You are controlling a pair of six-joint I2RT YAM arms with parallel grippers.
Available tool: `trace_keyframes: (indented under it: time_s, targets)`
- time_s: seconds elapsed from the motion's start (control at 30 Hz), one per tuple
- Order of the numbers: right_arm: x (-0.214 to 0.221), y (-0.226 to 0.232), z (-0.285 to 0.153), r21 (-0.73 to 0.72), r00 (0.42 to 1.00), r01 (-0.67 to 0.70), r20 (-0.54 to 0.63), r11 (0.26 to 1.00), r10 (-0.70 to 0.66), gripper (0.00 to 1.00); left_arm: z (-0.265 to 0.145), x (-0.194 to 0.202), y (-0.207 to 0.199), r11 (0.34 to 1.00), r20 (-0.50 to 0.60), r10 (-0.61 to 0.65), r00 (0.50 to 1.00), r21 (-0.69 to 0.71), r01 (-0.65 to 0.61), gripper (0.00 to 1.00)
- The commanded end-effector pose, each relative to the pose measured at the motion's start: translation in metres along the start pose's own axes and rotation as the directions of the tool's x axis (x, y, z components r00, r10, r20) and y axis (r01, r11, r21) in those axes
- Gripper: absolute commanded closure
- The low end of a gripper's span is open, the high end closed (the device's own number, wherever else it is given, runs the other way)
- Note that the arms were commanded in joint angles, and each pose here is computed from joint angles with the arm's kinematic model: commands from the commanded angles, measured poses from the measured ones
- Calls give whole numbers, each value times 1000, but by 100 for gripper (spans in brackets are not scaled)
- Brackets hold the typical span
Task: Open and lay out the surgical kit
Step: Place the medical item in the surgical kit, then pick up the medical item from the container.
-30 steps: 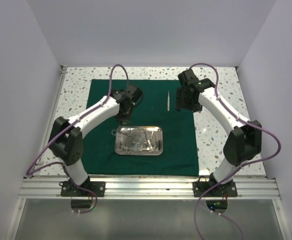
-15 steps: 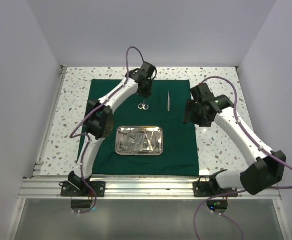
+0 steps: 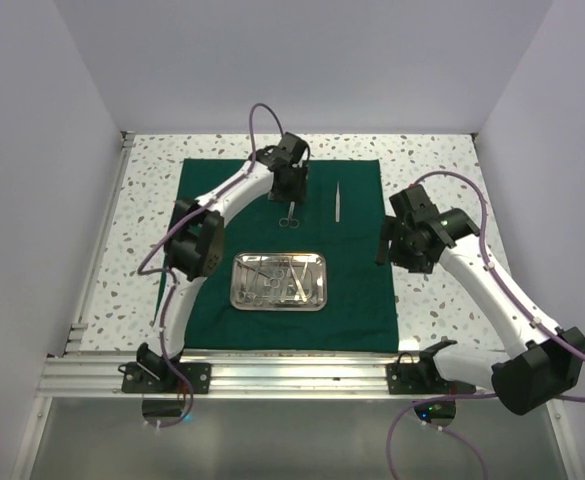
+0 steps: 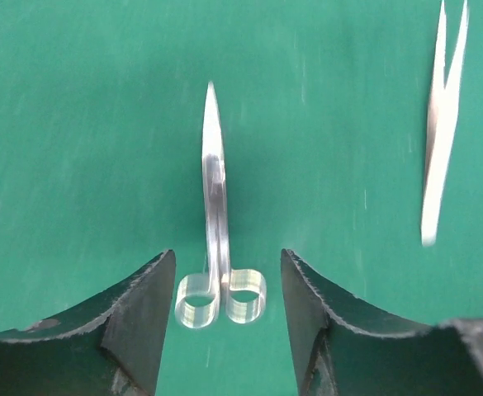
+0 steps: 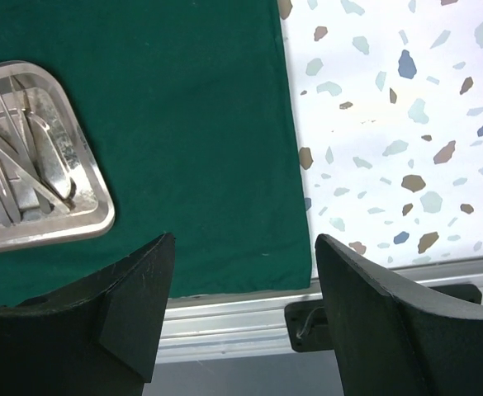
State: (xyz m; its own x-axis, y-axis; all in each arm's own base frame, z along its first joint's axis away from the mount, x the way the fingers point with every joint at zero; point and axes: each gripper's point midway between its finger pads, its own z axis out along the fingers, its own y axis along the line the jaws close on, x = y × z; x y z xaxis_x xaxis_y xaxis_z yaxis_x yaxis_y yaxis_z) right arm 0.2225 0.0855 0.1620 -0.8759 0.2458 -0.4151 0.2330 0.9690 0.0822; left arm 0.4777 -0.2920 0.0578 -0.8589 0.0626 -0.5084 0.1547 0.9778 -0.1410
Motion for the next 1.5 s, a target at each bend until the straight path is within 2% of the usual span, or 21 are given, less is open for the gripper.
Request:
trace_keyframes:
  time_s: [0.0,0.03,0.07,0.13,0.17,0.23,0.27,0.37,0.5,0.7,0.97,1.23,1.47]
  targets:
    - [0,1,5,4,1000,-11,8,1000,11,27,-78,-10,-11,999,92,33,995,36,-37,45]
    - [1,1,8,6,1000,-12,4,1000,12,27,-102,-7,-16,997,116,43,992,57,-50,47]
    - [0,4,10,-4,1000,-9,6,1000,9,27,-96,27,-8,997,47,61,997,42,-62,48]
    - [1,5,14,-3,1000,-6,-1,1000,6,27,-120,43,-13,994,65,69,995,76,-74,50]
    - [0,6,17,-4,1000,-2,-4,1000,2,27,-114,75,-7,995,1,76,997,72,-76,51]
    - [0,8,20,-7,1000,6,-10,1000,-6,27,-129,92,-15,993,5,56,998,102,-56,55]
    - [-1,9,23,-3,1000,15,-16,1000,-15,27,-125,112,-11,995,-32,52,998,92,-49,56]
    - [-6,11,23,-2,999,31,-13,1000,-31,27,-129,130,-21,993,-46,5,999,114,0,60]
    - [-12,14,21,-1,999,45,-7,999,-45,27,-128,135,-38,994,-74,-13,997,112,21,67]
    - [-6,8,18,8,998,54,-15,998,-54,27,-120,149,-65,992,-126,-26,992,117,41,68]
    - [9,-4,16,20,998,60,-31,998,-59,27,-104,162,-95,993,-150,32,988,118,-14,70]
    - [9,-10,7,30,997,72,-19,997,-71,27,-85,159,-89,998,-145,58,988,28,-54,72]
    - [11,-14,5,39,997,78,-15,996,-78,27,-98,145,-84,999,-93,54,994,5,-54,73]
